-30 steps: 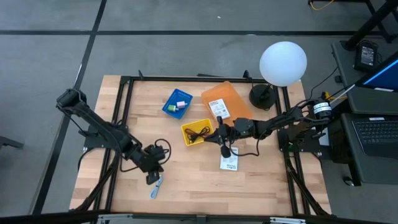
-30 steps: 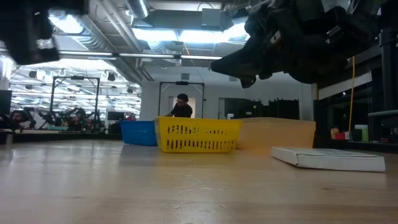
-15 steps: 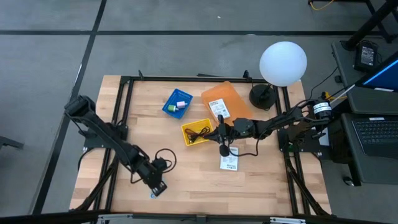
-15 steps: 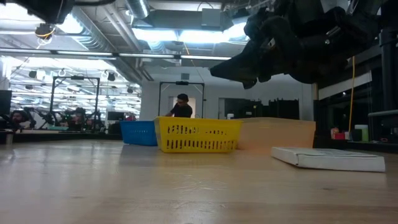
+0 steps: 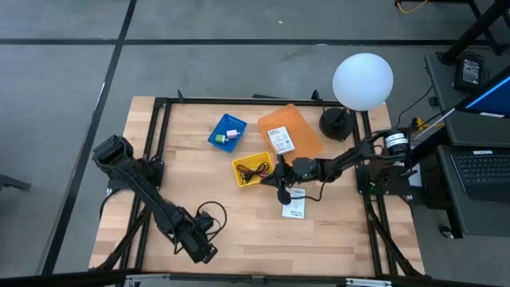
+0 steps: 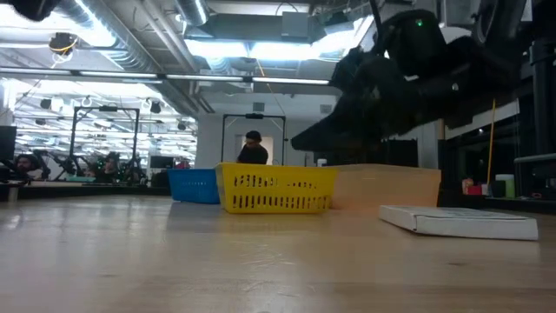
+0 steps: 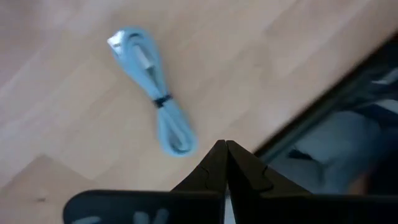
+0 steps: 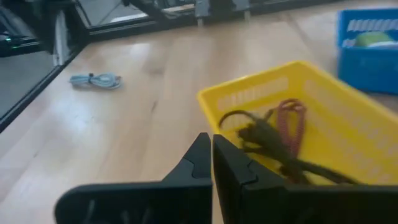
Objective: Pick and place items into bin
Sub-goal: Put the light blue USB cable into the yellow bin
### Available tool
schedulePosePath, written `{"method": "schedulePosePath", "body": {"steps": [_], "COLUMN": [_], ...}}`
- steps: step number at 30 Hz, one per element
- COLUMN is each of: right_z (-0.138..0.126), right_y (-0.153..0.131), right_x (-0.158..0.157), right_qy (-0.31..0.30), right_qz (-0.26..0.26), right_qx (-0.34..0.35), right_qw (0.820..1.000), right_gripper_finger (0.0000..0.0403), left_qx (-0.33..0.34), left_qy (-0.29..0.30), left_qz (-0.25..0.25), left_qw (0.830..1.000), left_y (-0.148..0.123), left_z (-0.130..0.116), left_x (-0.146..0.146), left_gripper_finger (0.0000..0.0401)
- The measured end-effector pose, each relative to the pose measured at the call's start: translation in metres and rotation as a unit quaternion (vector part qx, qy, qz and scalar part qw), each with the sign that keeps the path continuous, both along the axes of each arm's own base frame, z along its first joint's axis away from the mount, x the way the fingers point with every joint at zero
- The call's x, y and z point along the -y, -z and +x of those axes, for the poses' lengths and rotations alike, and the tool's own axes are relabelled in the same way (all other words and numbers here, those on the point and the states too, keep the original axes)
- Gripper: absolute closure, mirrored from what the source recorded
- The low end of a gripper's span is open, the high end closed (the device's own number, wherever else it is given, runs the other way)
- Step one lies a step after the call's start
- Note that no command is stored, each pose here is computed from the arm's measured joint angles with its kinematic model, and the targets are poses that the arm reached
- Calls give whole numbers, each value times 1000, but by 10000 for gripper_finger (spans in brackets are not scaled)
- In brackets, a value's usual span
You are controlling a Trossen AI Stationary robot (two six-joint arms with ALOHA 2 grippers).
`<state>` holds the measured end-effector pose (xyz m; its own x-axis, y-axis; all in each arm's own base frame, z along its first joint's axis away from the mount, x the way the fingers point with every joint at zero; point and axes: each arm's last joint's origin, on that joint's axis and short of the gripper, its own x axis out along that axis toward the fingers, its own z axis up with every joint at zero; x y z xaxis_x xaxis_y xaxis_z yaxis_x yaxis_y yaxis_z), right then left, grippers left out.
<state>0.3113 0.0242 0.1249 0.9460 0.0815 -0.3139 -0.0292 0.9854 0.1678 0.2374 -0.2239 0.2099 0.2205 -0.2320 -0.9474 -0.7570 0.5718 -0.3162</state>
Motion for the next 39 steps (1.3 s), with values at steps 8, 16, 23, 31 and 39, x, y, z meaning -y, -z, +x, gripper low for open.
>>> {"method": "schedulePosePath", "body": {"steps": [8,16,23,31,39], "right_z": [8,13,10,10,10], "right_y": [13,4,5,4,4], "right_x": [-24,-49,-59,-61,-61], "right_qy": [-33,-76,-91,-94,-94], "right_qz": [18,-2,-1,2,2], "right_qx": [50,77,75,76,76], "right_qw": [998,994,993,993,993], "right_gripper_finger": [402,402,402,402,402], "left_qx": [-24,2,0,-1,17], "left_qy": [1,-38,-57,-81,-80], "left_qz": [48,111,101,101,113], "left_qw": [999,993,993,992,990], "left_y": [18,21,21,23,22], "left_z": [-1,-4,-11,-24,-25], "left_x": [3,0,7,16,18], "left_gripper_finger": [397,397,397,397,394]}}
